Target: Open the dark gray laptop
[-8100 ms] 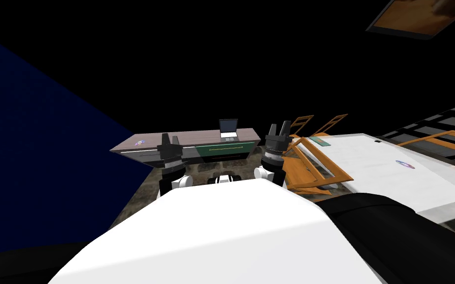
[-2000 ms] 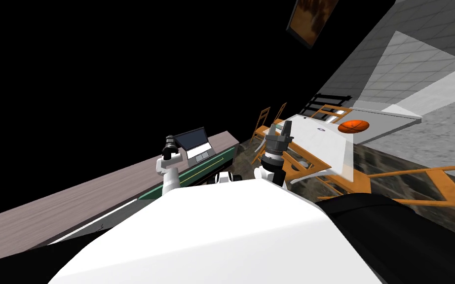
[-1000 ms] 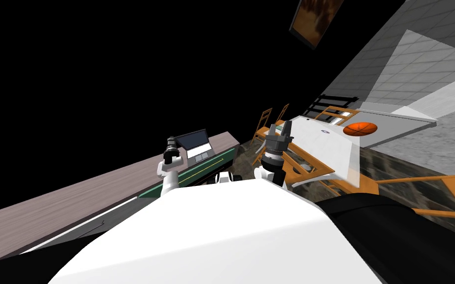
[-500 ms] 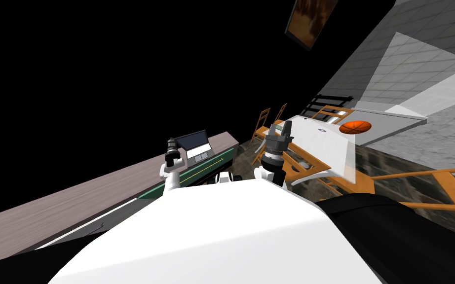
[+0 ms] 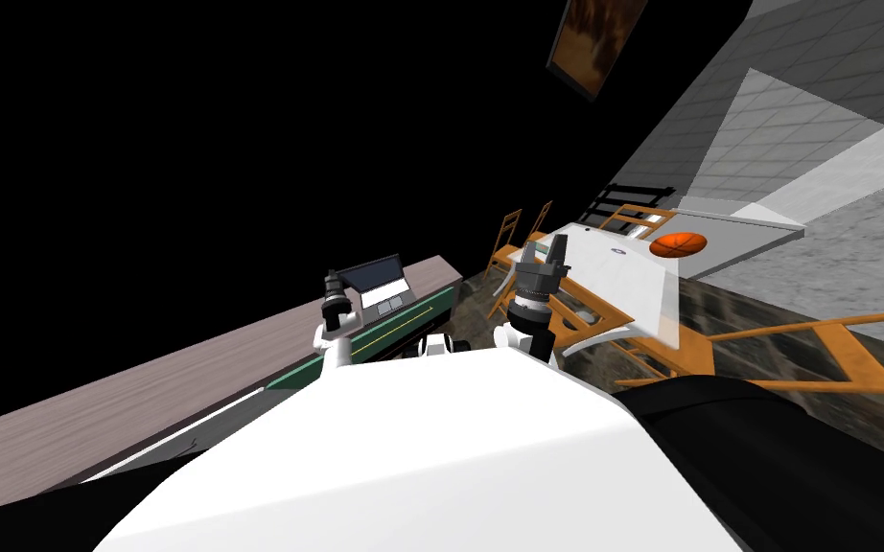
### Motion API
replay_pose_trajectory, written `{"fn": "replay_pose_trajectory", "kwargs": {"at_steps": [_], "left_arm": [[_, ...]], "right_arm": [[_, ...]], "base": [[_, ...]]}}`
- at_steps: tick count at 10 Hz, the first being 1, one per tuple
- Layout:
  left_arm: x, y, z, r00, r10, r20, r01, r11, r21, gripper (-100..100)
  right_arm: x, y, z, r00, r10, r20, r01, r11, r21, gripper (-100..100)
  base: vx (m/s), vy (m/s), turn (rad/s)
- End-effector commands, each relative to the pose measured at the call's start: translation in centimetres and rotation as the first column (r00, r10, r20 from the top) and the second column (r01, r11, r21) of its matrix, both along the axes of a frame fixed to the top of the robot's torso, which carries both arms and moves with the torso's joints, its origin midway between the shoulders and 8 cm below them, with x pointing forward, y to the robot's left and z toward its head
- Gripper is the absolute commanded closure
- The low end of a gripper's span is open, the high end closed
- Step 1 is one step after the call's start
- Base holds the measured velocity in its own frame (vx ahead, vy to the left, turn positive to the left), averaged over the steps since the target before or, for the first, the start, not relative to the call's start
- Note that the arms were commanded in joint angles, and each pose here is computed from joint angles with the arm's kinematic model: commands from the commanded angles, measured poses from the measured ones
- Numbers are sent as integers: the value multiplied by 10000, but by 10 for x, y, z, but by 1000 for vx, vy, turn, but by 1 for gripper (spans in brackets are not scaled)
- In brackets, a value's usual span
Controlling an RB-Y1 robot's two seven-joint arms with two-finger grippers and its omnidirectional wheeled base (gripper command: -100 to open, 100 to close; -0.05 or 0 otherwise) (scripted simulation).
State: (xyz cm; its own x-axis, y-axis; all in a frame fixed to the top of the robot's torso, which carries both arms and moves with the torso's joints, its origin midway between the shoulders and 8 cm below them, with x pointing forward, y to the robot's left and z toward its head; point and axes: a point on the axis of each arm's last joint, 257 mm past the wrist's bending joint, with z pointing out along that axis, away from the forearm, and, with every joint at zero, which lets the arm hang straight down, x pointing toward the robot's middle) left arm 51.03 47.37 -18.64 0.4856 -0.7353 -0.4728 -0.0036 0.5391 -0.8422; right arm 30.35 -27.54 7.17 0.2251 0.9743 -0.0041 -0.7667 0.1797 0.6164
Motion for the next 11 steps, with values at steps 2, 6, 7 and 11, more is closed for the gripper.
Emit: {"fn": "replay_pose_trajectory", "kwargs": {"at_steps": [2, 6, 7, 11], "left_arm": [[-11, -2, -17, 9997, 183, 191, -184, 9998, 92, 100], [-23, -4, -11, 9961, 315, 822, -349, 9986, 404, 100], [-30, -2, -22, 9957, 540, 758, -570, 9977, 373, 100], [-49, -2, -28, 9916, 647, 1120, -711, 9960, 543, 100]], "right_arm": [[0, 0, 0, 10000, 0, 0, 0, 10000, 0, 0], [0, 0, 0, 10000, 0, 0, 0, 10000, 0, 0], [0, 0, 0, 10000, 0, 0, 0, 10000, 0, 0], [0, 0, 0, 10000, -1, 0, 1, 10000, 0, 0]], "base": [[-7, 5, -39], [-11, 8, -35], [-15, 12, -66], [-1, 6, -31]]}}
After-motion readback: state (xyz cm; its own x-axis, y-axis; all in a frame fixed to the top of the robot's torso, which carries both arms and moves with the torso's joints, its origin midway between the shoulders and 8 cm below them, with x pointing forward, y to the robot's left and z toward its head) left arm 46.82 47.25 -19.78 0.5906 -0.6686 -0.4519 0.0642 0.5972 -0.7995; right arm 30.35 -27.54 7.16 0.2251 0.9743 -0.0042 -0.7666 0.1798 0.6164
